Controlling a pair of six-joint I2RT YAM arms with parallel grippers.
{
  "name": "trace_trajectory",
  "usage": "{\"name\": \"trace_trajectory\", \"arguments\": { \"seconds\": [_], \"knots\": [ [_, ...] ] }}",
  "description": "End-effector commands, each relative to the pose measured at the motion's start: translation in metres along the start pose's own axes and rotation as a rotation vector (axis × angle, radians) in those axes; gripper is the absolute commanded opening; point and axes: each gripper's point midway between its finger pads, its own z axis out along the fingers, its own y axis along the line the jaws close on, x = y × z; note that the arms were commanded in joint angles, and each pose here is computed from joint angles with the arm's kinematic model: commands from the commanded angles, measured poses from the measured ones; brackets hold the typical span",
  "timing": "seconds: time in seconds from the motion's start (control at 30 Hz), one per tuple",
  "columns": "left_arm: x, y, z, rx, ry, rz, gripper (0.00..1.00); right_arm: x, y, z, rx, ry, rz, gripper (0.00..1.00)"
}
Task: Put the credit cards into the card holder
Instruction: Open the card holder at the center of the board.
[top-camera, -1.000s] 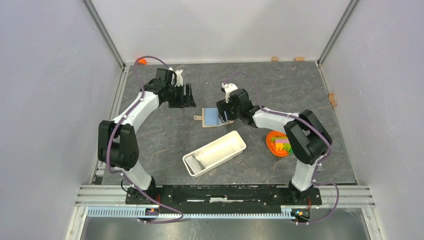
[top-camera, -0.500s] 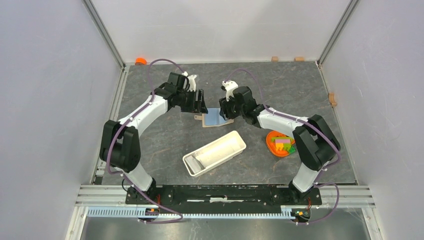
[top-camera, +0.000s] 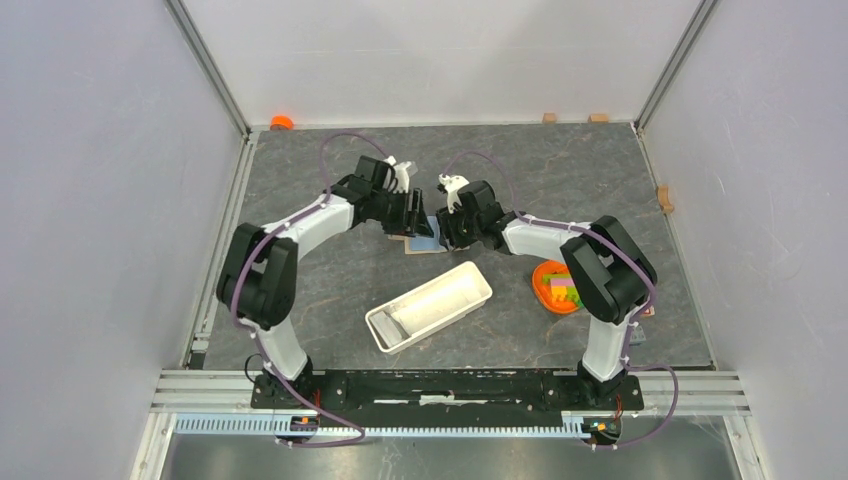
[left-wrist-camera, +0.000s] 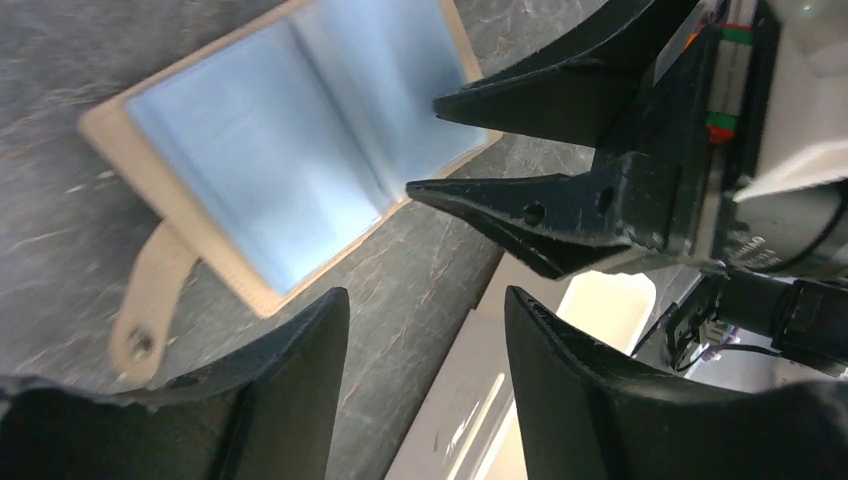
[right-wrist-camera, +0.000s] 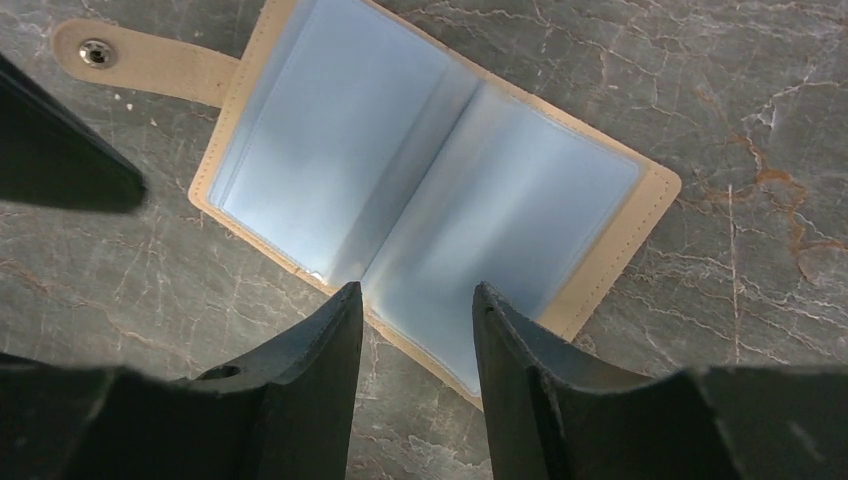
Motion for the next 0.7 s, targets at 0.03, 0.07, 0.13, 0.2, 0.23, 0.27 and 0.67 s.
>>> {"name": "trace_trajectory", "arguments": {
  "seconds": [0.03,0.07,0.13,0.2,0.23,0.27,0.67],
  "knots": [
    [-0.009,-0.016,0.028,0.112,-0.016,-0.028,0.61,-0.011,-0.006,0.004,0.019,-0.033,0.032,0.49],
    [-0.009,-0.014,0.031,0.112,-0.022,-0.027,0.61,-0.009,-0.007,0.005,0.021,-0.032,0.035,0.50],
    [-0.010,-0.007,0.038,0.098,-0.025,-0.030,0.60,-0.006,-0.008,0.005,0.025,-0.028,0.045,0.50],
    [-0.002,0.002,0.046,0.066,0.006,-0.055,0.59,-0.003,-0.010,0.005,0.027,-0.021,0.053,0.50],
    [0.002,0.007,0.050,0.054,0.020,-0.066,0.58,-0.004,-0.011,0.004,0.029,-0.021,0.053,0.51],
    [0.005,0.009,0.052,0.047,0.028,-0.072,0.57,-0.004,-0.011,0.003,0.032,-0.022,0.054,0.52],
    [-0.013,-0.007,0.030,0.032,-0.055,-0.021,0.60,-0.044,0.006,-0.034,-0.050,-0.132,0.015,0.59]
  ]
}}
